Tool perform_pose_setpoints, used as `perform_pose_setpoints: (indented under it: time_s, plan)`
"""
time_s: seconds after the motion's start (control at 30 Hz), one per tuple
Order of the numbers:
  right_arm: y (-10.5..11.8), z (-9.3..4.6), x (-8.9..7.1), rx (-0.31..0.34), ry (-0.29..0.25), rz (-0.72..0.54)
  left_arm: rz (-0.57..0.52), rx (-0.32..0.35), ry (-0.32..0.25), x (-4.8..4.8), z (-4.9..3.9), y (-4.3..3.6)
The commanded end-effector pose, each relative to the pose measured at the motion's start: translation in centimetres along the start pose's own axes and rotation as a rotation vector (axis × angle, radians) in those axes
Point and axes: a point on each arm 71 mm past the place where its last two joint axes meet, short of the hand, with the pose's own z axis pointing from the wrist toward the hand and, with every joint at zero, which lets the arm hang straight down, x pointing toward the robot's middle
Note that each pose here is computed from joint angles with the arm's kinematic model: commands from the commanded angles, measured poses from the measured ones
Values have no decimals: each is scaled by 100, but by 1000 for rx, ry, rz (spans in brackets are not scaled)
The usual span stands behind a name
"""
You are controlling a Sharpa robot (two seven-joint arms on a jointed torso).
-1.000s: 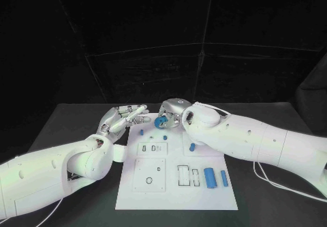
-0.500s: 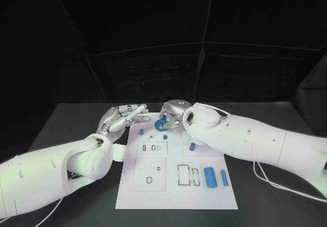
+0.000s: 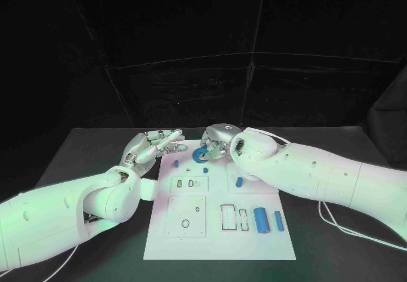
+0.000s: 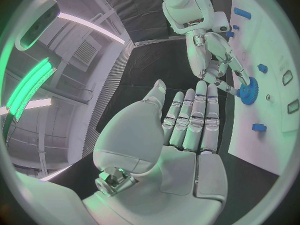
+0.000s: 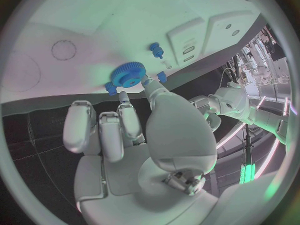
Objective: Assemble the parts on the task board
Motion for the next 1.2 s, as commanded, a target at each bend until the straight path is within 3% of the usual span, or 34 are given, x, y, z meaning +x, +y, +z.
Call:
perform_pose_setpoints:
  time_s: [0.03, 0.2, 0.33, 0.63, 0.87, 1.2]
  plan:
    - [-33, -50, -85, -16, -98, 60, -4, 5, 9, 1, 6, -13]
    - [-218, -244, -180, -34, -169, 188, -2, 6, 4, -25, 2, -16]
    - [-474, -518, -266, -52, -191, 299, 0, 7, 1, -47, 1, -18]
    - [-1132, -939, -358, 10, -187, 390, 4, 10, -5, -78, 10, -15]
    - [-1468, -1080, -355, 59, -187, 404, 5, 10, -6, -88, 25, -3]
    - [-1691, -1168, -183, 110, -136, 418, 9, 8, -9, -103, 45, 16]
